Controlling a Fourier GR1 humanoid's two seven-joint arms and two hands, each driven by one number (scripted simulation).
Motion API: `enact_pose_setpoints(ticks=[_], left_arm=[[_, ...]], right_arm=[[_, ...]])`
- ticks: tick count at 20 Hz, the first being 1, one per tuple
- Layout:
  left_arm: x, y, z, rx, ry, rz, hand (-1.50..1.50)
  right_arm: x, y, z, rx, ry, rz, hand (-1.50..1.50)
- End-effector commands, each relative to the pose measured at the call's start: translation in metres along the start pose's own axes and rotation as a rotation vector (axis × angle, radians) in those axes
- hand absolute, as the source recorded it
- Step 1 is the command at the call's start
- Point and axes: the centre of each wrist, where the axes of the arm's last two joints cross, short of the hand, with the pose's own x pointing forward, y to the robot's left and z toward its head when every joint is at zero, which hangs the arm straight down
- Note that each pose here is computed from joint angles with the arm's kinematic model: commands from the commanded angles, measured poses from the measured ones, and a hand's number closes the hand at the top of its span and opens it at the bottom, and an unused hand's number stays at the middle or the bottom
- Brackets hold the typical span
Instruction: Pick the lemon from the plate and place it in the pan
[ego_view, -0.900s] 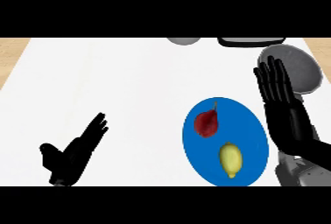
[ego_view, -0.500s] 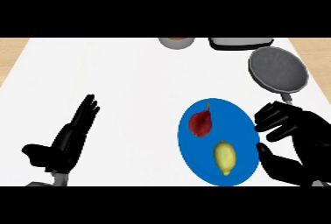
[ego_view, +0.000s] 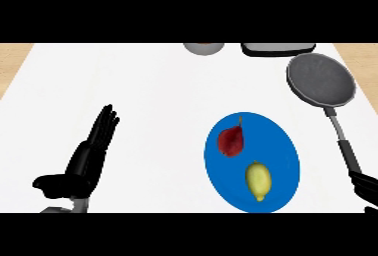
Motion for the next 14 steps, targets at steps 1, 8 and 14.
enact_pose_setpoints(ticks=[1, 8, 14], left_arm=[[0.006, -0.011, -0.004, -0.023, -0.028, 0.0, 0.0], [0.0, -0.024, 0.003, -0.023, -0.017, 0.001, 0.0], [0.0, -0.014, -0.008, -0.048, -0.02, -0.007, 0.0]], right_arm=[[0.01, -0.027, 0.027, 0.056, -0.102, 0.176, -1.5], [0.046, -0.015, 0.024, 0.237, 0.024, 0.367, -1.5], [0.053, 0.013, 0.016, 0.401, 0.145, 0.597, -1.5]])
